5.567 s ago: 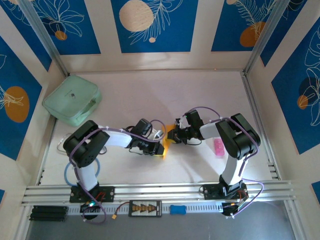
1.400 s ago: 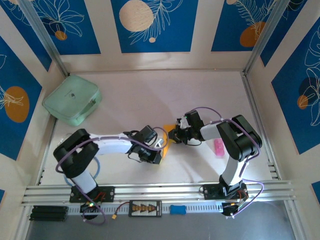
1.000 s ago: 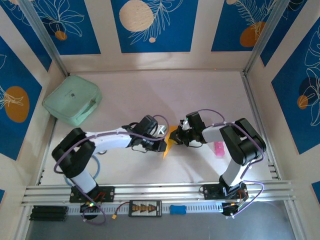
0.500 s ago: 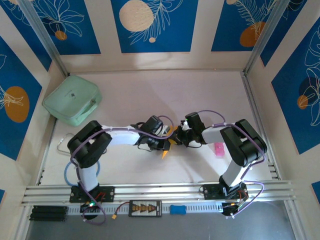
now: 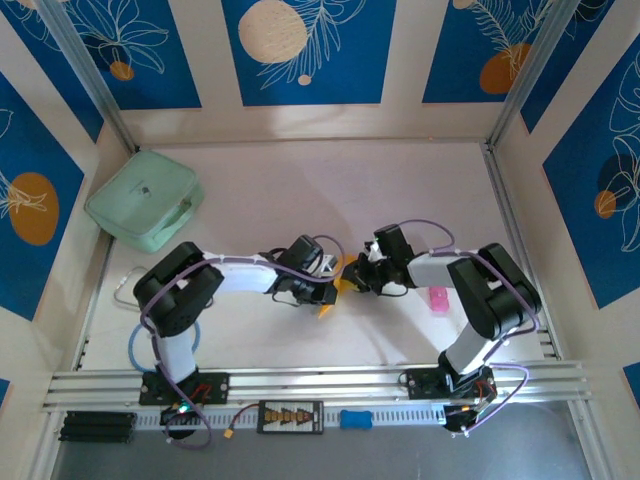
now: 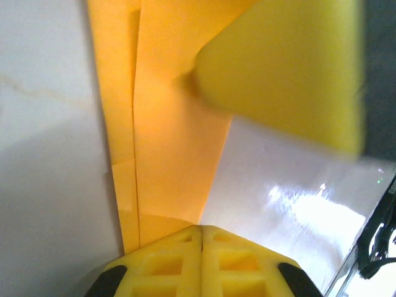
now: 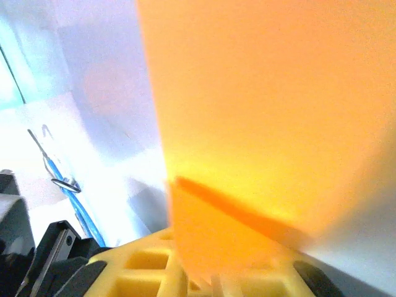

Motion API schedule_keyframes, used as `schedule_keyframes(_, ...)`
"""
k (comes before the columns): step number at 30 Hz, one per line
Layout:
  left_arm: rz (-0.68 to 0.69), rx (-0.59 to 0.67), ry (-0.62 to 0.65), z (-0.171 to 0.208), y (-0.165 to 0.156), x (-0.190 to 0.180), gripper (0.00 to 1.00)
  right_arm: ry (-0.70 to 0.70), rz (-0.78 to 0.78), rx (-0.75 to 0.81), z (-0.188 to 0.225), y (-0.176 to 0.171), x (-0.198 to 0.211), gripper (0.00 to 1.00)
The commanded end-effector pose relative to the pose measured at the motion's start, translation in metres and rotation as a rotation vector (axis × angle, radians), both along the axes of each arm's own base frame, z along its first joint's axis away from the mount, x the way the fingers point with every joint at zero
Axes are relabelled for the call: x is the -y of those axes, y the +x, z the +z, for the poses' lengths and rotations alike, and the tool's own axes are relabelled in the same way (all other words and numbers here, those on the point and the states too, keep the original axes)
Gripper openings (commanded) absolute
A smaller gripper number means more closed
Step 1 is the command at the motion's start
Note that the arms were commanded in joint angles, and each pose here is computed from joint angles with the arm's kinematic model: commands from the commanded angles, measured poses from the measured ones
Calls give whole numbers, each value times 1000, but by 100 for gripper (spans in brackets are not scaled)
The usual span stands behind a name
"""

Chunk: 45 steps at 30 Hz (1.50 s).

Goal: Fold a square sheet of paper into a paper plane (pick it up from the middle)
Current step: Fold the wing for the fifth time at the center of the table.

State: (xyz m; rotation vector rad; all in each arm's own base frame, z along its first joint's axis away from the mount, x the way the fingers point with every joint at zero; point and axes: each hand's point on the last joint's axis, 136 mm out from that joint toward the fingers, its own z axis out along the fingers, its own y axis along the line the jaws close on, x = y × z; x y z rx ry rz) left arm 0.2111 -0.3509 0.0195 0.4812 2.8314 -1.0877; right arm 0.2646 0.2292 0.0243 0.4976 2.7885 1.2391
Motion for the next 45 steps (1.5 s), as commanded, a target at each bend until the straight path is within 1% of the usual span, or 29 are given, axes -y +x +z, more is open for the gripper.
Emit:
schedule_keyframes(1, -63, -86, 130, -27, -29, -35, 0, -37, 15, 92, 24, 11, 18, 19)
schedule_keyframes(4, -84, -84, 125, -25, -29, -36, 0, 8, 44, 166, 42, 11, 19, 19)
schedule_keyframes(7, -89, -91, 113, -25, -29, -35, 0, 57, 91, 204, 49, 2, 10, 17)
schedule_keyframes(11, -89, -94, 111, -26, -29, -34, 0, 65, 153, 214, 44, -9, -7, 13)
schedule_keyframes(15, -85, -95, 113, -26, -28, -35, 0, 43, 192, 206, 36, -13, -22, 12)
schedule_keyframes(21, -78, -94, 112, -26, -27, -36, 0, 3, 188, 153, 14, -15, -23, 10)
schedule_keyframes(26, -79, -89, 103, -22, -27, -36, 0, -42, 137, 115, -6, -13, -11, 9)
schedule_keyframes(32, -89, -76, 87, -16, -29, -36, 0, -63, 82, 67, -25, -13, 5, 9)
schedule_keyframes(36, -92, -53, 53, -4, -27, -32, 0, -66, 77, 42, -30, -16, 8, 9)
schedule_keyframes(39, -82, -21, 12, 13, -19, -24, 0, -75, 76, 24, -32, -18, 9, 9)
schedule_keyframes(42, -71, 10, -40, 32, -10, -12, 4, -75, 78, 21, -32, -19, 9, 9)
schedule_keyframes(45, -66, 31, -71, 43, -2, -3, 5, -75, 82, 17, -32, -19, 8, 9)
